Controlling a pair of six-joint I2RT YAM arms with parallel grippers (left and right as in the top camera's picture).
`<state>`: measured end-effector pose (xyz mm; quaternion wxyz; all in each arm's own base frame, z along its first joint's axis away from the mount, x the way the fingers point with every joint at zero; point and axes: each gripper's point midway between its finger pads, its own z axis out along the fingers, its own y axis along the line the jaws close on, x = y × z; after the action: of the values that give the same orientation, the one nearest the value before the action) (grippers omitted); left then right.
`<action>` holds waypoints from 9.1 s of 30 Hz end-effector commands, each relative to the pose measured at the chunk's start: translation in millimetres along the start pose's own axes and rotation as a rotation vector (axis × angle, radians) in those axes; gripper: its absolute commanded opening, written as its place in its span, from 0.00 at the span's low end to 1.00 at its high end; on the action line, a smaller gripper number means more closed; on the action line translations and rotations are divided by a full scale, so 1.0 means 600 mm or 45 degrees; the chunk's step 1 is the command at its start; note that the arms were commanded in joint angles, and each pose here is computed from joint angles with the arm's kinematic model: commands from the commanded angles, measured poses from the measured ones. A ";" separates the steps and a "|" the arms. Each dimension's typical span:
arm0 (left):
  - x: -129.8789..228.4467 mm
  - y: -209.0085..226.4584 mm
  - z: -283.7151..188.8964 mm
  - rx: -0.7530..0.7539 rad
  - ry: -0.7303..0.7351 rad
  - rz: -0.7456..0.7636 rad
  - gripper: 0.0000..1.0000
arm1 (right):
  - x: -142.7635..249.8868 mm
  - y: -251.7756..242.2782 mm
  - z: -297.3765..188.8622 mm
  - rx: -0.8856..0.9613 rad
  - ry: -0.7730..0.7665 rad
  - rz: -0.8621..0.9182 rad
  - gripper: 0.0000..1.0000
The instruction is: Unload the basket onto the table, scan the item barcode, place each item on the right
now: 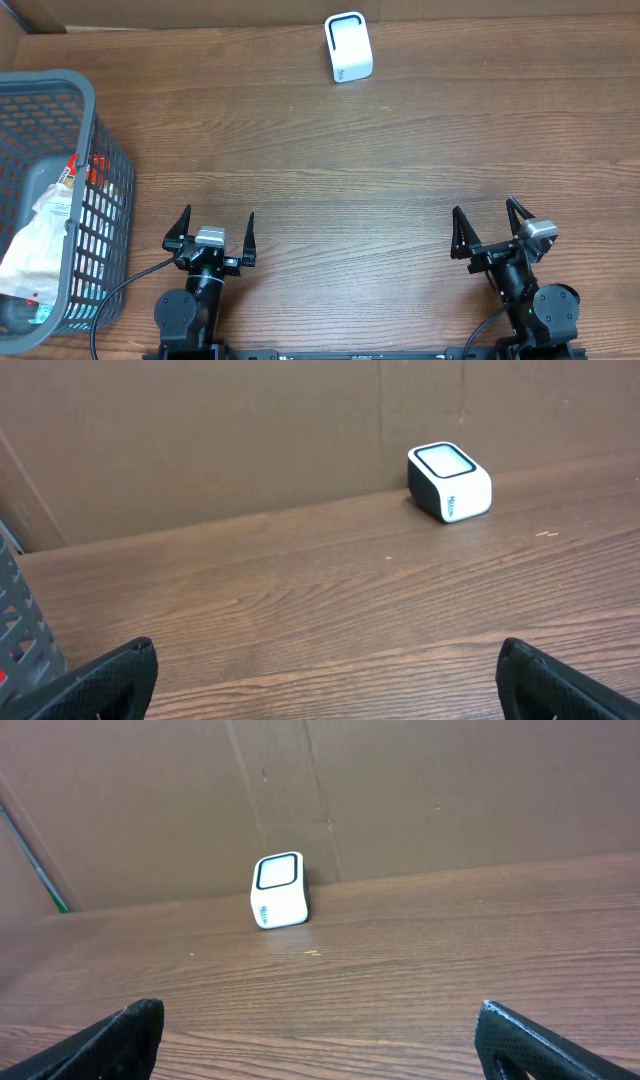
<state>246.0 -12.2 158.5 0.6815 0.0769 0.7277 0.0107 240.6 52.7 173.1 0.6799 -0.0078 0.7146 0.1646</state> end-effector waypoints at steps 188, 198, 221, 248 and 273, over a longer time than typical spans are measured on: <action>0.277 0.458 -0.006 -1.202 1.517 -1.167 0.27 | 0.003 0.001 0.000 -0.002 -0.006 0.003 1.00; 0.233 0.472 0.001 -1.204 1.509 -1.177 0.04 | 0.003 0.001 0.000 -0.002 -0.006 0.003 1.00; -0.111 0.534 0.024 -1.178 1.110 -1.177 0.04 | 0.003 0.001 0.000 -0.002 -0.006 0.003 1.00; -0.461 0.116 0.079 -0.240 0.636 -0.519 0.04 | 0.003 0.001 0.000 -0.002 -0.006 0.003 1.00; -0.214 -0.319 0.184 0.935 0.903 -1.005 0.04 | 0.003 0.001 0.000 -0.002 -0.006 0.003 1.00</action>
<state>355.9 -217.1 246.7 0.2987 0.0155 0.8493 -0.4350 240.6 52.8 173.1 0.6800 -0.0081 0.7144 0.1647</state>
